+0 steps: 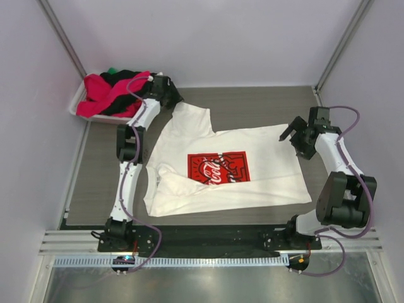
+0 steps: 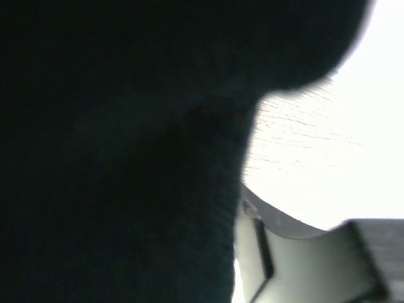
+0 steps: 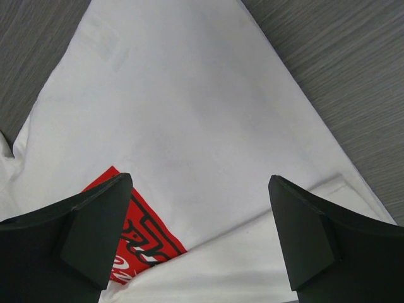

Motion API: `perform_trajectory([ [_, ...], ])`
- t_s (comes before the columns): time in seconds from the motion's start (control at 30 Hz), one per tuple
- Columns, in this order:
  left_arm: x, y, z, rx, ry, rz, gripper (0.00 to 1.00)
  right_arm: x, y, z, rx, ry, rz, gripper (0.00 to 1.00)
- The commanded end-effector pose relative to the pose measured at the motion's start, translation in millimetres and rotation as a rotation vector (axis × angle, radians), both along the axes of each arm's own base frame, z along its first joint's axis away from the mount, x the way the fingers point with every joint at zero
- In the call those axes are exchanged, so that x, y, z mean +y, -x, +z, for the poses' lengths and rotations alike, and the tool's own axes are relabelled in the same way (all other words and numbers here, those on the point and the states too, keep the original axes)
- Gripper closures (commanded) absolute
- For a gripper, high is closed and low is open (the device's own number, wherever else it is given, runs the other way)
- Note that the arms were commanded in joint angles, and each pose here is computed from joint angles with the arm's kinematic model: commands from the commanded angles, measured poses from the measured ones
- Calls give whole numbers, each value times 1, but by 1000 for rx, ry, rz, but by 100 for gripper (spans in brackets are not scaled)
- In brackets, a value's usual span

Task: Fold and stack the t-shirts
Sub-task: Fold the tshirt

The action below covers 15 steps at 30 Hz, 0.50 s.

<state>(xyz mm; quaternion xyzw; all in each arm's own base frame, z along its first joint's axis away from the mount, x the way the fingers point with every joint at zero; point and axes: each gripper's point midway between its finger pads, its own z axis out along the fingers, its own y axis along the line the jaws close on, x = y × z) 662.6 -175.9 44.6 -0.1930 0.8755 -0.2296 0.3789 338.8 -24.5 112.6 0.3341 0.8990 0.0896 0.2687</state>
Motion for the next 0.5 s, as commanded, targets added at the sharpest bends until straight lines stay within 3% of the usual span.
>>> perform_trajectory([
  [0.0, 1, 0, -26, 31, 28, -2, 56, -10, -39, 28, -102, 32, -30, 5],
  [0.27, 1, 1, -26, 6, 46, -1, 94, -26, -91, 19, -99, 69, -49, 25],
  [0.33, 0, 2, -26, -5, 57, -2, 100, -29, -104, 1, -66, 69, -41, 29],
  [0.47, 2, 5, -34, 0, 68, -8, 100, -46, -139, -12, -55, 127, -46, 34],
])
